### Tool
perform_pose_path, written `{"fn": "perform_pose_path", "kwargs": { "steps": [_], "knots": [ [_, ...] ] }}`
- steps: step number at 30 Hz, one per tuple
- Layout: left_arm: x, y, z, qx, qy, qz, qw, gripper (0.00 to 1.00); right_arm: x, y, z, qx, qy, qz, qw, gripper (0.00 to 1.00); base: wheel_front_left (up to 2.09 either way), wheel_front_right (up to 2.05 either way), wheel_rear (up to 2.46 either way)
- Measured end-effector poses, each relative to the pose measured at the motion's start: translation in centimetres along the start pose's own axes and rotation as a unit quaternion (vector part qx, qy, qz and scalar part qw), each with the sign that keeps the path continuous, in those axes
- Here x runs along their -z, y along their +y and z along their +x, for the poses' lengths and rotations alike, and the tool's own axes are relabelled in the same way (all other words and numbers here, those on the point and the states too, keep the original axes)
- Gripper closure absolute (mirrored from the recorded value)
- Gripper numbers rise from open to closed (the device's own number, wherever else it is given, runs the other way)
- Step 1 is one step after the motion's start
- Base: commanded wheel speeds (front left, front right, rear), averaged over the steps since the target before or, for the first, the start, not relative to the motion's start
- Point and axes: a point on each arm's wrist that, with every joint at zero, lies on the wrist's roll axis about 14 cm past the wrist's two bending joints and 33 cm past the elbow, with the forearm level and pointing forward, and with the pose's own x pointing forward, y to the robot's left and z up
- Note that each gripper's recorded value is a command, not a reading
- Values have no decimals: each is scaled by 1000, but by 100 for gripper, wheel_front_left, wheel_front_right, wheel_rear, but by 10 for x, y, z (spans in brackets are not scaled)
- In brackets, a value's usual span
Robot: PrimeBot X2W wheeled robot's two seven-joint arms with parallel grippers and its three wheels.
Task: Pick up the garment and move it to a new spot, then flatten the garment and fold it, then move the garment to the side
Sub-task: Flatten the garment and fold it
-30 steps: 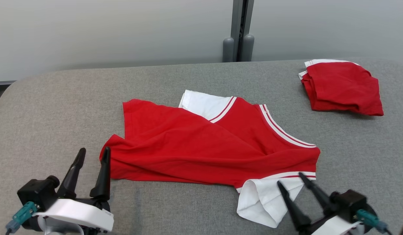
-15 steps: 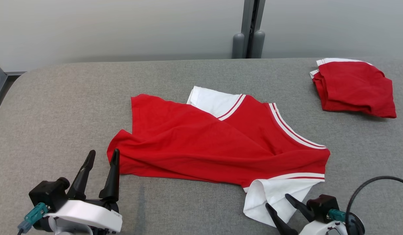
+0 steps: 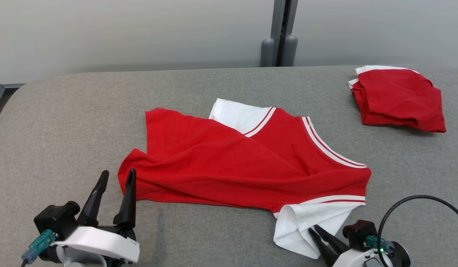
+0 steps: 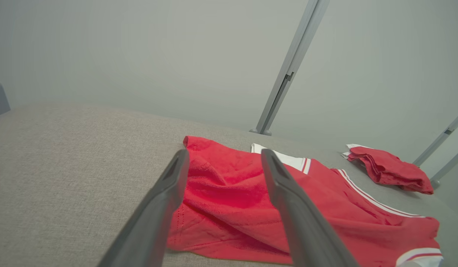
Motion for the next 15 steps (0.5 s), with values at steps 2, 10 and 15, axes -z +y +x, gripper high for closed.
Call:
{"fn": "perform_pose_path", "kwargs": {
  "steps": [2, 10, 15],
  "knots": [
    [2, -2, 2, 3, 3, -1, 1000, 0, -1, -3, -1, 6, -5, 1, 1000, 100, 0, 0, 0],
    [11, -16, 15, 27, 16, -1, 1000, 0, -3, -15, -9, 33, -22, 16, 999, 95, 0, 0, 0],
    [12, -23, 22, 37, 17, 0, 999, 0, -2, -2, -8, 15, -25, 25, 999, 42, 0, 0, 0]
  ]
}}
